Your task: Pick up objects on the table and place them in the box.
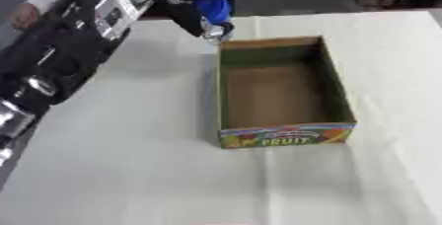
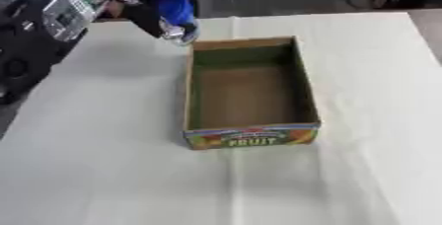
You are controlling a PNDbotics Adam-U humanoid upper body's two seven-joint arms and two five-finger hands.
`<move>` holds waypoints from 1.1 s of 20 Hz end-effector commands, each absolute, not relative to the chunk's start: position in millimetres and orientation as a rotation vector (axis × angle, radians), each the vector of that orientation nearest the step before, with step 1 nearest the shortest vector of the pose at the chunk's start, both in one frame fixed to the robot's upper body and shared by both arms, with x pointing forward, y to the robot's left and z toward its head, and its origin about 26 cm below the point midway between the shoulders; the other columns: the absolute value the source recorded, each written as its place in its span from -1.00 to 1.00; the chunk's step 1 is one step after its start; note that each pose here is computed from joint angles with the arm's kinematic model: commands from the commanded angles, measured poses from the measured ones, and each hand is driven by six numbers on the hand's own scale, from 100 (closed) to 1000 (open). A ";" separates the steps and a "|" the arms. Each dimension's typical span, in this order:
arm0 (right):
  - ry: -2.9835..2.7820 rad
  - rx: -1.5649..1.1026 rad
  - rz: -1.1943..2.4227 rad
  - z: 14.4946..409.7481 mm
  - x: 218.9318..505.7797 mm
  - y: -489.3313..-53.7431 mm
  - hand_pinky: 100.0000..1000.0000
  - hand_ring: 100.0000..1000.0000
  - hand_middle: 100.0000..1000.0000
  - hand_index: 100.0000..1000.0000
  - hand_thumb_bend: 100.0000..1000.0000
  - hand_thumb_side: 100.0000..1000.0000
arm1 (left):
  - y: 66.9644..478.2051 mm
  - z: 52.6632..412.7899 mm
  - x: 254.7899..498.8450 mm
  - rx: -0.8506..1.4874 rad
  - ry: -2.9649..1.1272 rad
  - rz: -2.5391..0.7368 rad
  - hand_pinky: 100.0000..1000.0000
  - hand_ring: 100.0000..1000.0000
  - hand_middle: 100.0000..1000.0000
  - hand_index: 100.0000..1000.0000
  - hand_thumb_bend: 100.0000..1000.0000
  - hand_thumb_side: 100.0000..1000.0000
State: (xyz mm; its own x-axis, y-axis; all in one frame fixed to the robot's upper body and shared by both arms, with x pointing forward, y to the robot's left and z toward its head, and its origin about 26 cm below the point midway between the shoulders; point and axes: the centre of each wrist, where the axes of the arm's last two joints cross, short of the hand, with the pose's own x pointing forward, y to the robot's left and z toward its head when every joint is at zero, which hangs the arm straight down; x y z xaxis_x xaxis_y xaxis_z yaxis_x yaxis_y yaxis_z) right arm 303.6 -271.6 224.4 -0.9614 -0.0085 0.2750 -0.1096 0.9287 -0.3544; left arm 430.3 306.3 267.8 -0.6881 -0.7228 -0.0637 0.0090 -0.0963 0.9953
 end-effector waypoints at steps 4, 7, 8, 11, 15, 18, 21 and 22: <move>-2.854 0.126 0.575 240.7 303.1 -267.5 -0.74 -0.12 -0.13 0.09 -1.00 0.77 | 287.0 262.8 440.7 0.754 -1.772 -1.850 -1.00 -1.00 -0.92 -0.32 -1.00 0.16; -2.860 0.148 0.578 244.9 304.0 -265.2 -0.74 -0.12 -0.13 0.09 -1.00 0.77 | 277.6 256.8 445.7 0.730 -1.788 -1.868 -1.00 -1.00 -0.90 -0.30 -1.00 0.16; -2.860 0.154 0.580 245.8 304.2 -264.8 -0.74 -0.12 -0.13 0.09 -1.00 0.77 | 275.8 255.4 447.0 0.727 -1.790 -1.872 -1.00 -1.00 -0.87 -0.29 -1.00 0.16; -2.861 0.175 0.593 248.6 304.8 -262.4 -0.74 -0.12 -0.13 0.09 -1.00 0.78 | 269.3 250.6 450.7 0.731 -1.781 -1.901 -0.43 0.02 0.25 0.42 -1.00 0.56; -2.859 0.194 0.621 250.3 305.1 -260.7 -0.74 -0.12 -0.13 0.09 -1.00 0.78 | 265.9 243.2 455.1 0.764 -1.684 -1.959 0.91 0.90 0.98 1.00 -0.54 1.00; -2.857 0.201 0.636 250.9 305.2 -260.4 -0.74 -0.12 -0.13 0.09 -1.00 0.78 | 264.6 240.6 456.0 0.761 -1.686 -1.977 1.00 1.00 1.00 1.00 -0.32 1.00; -2.855 0.204 0.650 251.0 305.2 -260.3 -0.74 -0.12 -0.13 0.09 -1.00 0.78 | 265.9 238.1 456.3 0.760 -1.697 -1.977 1.00 1.00 1.00 1.00 -0.30 1.00; -2.854 0.204 0.653 250.9 305.2 -260.5 -0.74 -0.12 -0.13 0.09 -1.00 0.78 | 266.7 237.9 455.9 0.762 -1.708 -1.970 1.00 1.00 1.00 1.00 -0.30 1.00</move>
